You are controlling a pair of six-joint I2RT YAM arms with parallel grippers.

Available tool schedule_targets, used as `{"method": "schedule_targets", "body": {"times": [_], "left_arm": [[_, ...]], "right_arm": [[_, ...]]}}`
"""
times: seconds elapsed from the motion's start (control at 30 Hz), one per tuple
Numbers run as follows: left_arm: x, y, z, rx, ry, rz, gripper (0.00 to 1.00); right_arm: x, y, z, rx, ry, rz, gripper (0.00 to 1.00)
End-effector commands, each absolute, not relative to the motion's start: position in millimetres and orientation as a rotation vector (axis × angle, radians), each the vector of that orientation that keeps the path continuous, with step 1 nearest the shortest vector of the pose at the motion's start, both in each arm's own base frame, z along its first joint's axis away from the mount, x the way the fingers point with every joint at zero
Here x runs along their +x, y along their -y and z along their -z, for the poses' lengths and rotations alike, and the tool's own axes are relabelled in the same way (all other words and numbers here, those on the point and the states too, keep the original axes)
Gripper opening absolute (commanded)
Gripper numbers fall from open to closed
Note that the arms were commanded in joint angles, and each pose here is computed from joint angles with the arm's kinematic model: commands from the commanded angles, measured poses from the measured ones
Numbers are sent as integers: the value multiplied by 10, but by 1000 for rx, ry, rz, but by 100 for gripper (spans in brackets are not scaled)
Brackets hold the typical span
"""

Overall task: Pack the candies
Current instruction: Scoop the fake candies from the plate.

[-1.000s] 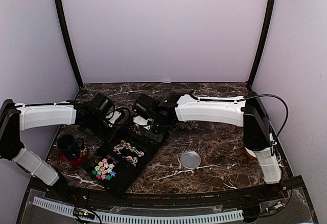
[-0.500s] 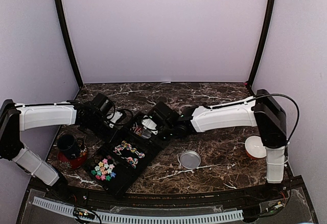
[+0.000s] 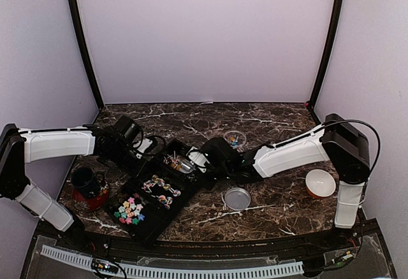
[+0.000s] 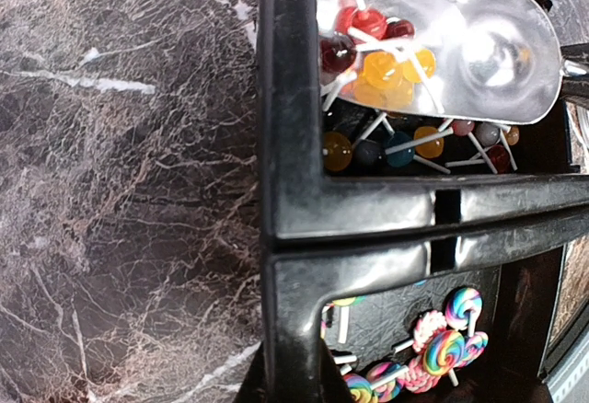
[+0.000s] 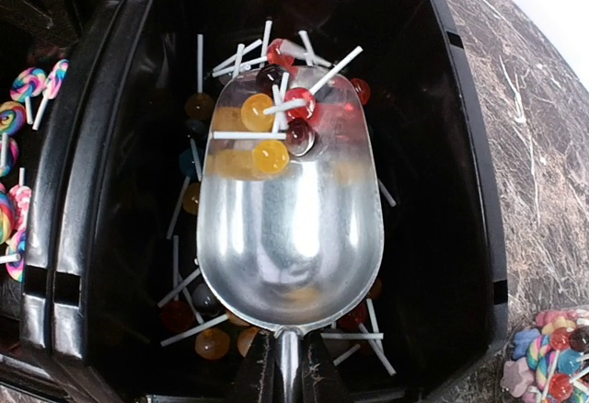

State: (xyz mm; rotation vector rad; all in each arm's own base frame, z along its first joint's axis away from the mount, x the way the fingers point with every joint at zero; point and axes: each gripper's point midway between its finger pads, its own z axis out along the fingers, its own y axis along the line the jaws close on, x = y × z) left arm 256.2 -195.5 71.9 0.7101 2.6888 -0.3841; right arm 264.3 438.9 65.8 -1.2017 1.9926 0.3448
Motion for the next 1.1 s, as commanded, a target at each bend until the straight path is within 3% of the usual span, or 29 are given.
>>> {"method": "schedule_targets", "body": {"times": [0.0,0.63,1.07], "left_arm": [[2734,2189,-1153,695,-2517,536,0],[2772,2134,-1165,659,-2522,537,0],[2789,2112,-1160,646,-2526,535,0]], "right_arm": [[2687,-4428,-936,-1112,-1909,-430,0],[2664,-4108,-1548,-997,-1756,-442,0],[2834,-3406,-1994,-847,-1763,-266,0]]}}
